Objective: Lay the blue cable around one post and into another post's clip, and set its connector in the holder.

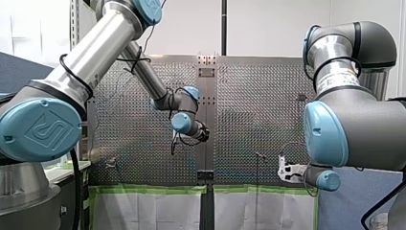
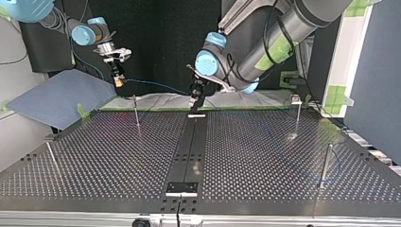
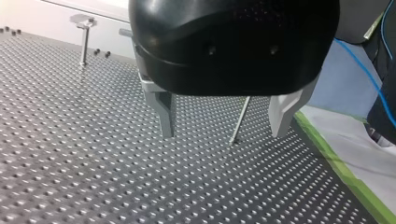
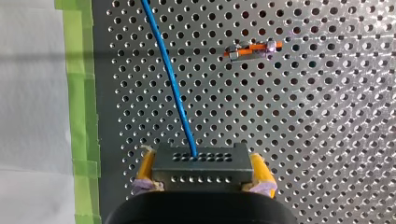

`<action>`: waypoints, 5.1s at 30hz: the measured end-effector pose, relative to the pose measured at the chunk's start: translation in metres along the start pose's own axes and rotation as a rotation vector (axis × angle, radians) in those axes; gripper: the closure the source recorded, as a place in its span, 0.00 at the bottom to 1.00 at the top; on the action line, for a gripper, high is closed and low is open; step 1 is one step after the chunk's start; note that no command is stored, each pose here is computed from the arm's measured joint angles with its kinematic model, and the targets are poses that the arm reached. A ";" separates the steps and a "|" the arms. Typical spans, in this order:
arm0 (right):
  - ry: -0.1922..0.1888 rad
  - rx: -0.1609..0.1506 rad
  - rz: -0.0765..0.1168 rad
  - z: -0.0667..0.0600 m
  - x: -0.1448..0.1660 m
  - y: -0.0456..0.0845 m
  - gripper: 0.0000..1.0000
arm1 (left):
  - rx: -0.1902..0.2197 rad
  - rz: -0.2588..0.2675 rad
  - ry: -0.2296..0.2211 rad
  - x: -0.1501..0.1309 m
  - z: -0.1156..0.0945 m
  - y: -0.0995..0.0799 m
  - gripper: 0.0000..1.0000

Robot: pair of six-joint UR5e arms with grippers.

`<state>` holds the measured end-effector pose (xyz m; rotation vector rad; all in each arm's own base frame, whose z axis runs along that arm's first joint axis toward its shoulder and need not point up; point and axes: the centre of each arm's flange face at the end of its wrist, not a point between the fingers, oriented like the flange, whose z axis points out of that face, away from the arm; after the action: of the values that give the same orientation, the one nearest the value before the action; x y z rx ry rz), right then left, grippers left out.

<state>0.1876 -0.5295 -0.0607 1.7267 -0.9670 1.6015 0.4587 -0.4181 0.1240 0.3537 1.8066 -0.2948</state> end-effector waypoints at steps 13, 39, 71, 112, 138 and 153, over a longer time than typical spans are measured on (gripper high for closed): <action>-0.001 0.001 0.001 0.000 0.000 -0.001 1.00 | -0.005 0.001 -0.002 0.058 0.023 0.001 0.01; -0.006 0.001 -0.001 0.001 0.000 0.000 1.00 | 0.009 -0.013 -0.059 0.157 0.066 -0.003 0.01; -0.007 0.001 0.000 0.001 0.000 0.000 1.00 | 0.017 -0.020 -0.098 0.197 0.085 -0.008 0.01; -0.009 -0.008 -0.002 0.000 0.000 0.003 1.00 | -0.071 -0.032 -0.141 0.177 0.102 -0.005 0.01; -0.009 -0.026 -0.002 -0.001 0.000 0.006 1.00 | -0.062 -0.019 -0.138 0.178 0.102 -0.006 0.01; -0.009 -0.026 -0.002 -0.001 0.000 0.007 1.00 | -0.055 0.013 -0.093 0.181 0.101 -0.004 0.24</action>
<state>0.1817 -0.5325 -0.0611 1.7181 -0.9860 1.5741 0.5028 -0.4442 -0.0767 0.3083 1.7168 -0.2482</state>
